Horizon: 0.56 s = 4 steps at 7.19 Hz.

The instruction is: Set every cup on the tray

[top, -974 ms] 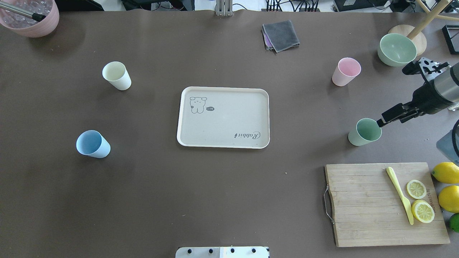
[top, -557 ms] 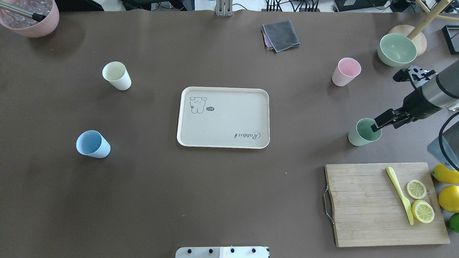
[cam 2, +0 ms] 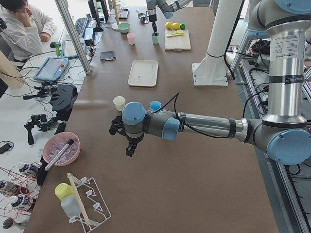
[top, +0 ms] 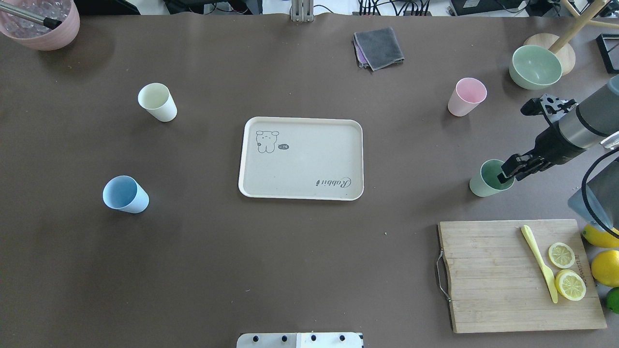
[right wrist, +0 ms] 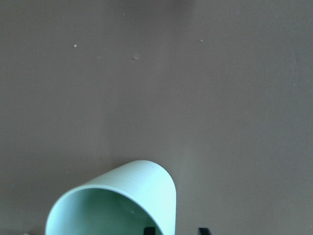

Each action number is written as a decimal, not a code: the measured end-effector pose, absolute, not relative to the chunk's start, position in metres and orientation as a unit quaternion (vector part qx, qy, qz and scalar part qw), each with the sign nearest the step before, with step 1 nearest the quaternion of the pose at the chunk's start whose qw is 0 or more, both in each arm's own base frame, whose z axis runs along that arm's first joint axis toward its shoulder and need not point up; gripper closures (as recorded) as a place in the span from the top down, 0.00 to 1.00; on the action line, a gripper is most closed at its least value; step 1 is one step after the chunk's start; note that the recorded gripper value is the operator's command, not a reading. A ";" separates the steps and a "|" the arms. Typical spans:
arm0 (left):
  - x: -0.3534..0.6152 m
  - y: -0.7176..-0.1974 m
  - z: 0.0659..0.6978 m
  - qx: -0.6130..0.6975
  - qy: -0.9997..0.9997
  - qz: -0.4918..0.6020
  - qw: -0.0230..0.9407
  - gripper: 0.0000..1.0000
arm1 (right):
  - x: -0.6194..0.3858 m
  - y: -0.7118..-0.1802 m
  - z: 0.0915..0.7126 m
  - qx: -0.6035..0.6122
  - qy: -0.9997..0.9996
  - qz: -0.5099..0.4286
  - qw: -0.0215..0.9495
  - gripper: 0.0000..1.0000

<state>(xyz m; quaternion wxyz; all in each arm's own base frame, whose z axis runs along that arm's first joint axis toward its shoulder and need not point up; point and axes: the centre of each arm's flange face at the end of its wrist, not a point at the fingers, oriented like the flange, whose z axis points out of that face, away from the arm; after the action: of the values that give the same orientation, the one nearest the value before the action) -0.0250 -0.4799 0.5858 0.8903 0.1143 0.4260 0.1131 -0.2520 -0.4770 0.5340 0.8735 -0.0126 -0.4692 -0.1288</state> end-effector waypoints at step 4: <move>0.068 -0.495 0.506 0.094 0.423 0.026 0.901 0.97 | -0.282 -0.497 0.429 -0.003 -0.504 -0.060 0.862 0.00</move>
<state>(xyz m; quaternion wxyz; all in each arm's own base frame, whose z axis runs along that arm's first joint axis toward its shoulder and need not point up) 0.0682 -0.4950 0.5060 0.9009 0.0940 0.4229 0.0263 -0.2822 -0.4971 0.4286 0.8615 -0.0032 -0.5041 -0.0603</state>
